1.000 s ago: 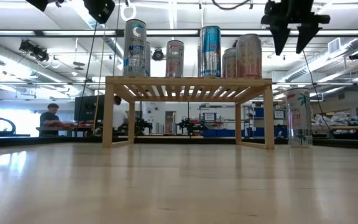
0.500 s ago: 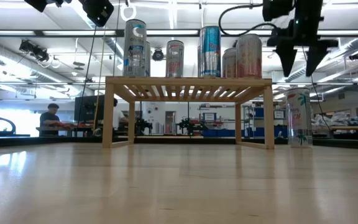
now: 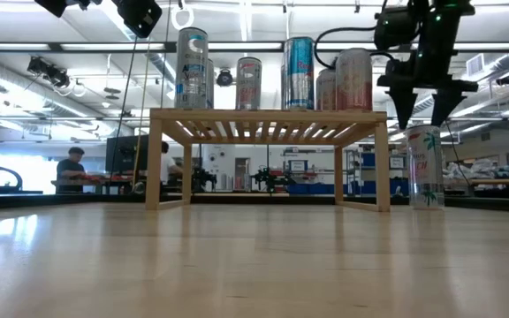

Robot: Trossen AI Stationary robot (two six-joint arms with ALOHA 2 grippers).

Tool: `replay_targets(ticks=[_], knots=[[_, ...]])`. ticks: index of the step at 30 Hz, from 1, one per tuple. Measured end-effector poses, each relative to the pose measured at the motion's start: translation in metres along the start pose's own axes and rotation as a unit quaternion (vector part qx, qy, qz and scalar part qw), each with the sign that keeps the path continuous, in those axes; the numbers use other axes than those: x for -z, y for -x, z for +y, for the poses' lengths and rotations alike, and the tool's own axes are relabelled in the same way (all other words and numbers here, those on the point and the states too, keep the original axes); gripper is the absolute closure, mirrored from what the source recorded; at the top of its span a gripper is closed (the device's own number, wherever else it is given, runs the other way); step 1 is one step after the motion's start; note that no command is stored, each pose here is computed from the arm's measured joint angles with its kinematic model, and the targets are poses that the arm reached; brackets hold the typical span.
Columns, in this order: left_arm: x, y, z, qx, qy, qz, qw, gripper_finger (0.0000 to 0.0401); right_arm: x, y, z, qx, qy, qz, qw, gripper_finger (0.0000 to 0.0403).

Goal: Place canned beverage on shelf
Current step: Put the white-pink soda can on the shelf aligned with the other white-pink soda

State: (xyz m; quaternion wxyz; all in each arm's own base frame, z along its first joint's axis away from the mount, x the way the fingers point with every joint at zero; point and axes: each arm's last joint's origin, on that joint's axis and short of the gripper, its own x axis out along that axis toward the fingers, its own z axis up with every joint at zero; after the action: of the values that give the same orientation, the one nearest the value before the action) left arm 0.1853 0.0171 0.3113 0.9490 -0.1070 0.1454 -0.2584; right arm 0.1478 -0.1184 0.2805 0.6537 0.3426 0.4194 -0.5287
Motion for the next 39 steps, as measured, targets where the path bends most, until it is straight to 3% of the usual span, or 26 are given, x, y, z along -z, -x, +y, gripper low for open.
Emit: replay_targets(ticks=[16, 25, 34, 39], knots=[[0.000, 0.000, 0.000, 0.000, 0.000, 0.000, 1.000, 0.0083, 0.005, -0.013, -0.004, 0.008, 0.023, 0.018, 1.000, 0.0057], [0.000, 0.000, 0.000, 0.000, 0.000, 0.000, 1.000, 0.0083, 0.005, -0.013, -0.004, 0.009, 0.043, 0.018, 0.999, 0.0139], [0.000, 0.000, 0.000, 0.000, 0.000, 0.000, 1.000, 0.0083, 0.004, -0.010, -0.004, 0.000, 0.072, 0.026, 0.997, 0.0141], [0.000, 0.000, 0.000, 0.000, 0.000, 0.000, 1.000, 0.0083, -0.005, 0.011, -0.004, -0.010, 0.084, 0.018, 0.996, 0.0141]])
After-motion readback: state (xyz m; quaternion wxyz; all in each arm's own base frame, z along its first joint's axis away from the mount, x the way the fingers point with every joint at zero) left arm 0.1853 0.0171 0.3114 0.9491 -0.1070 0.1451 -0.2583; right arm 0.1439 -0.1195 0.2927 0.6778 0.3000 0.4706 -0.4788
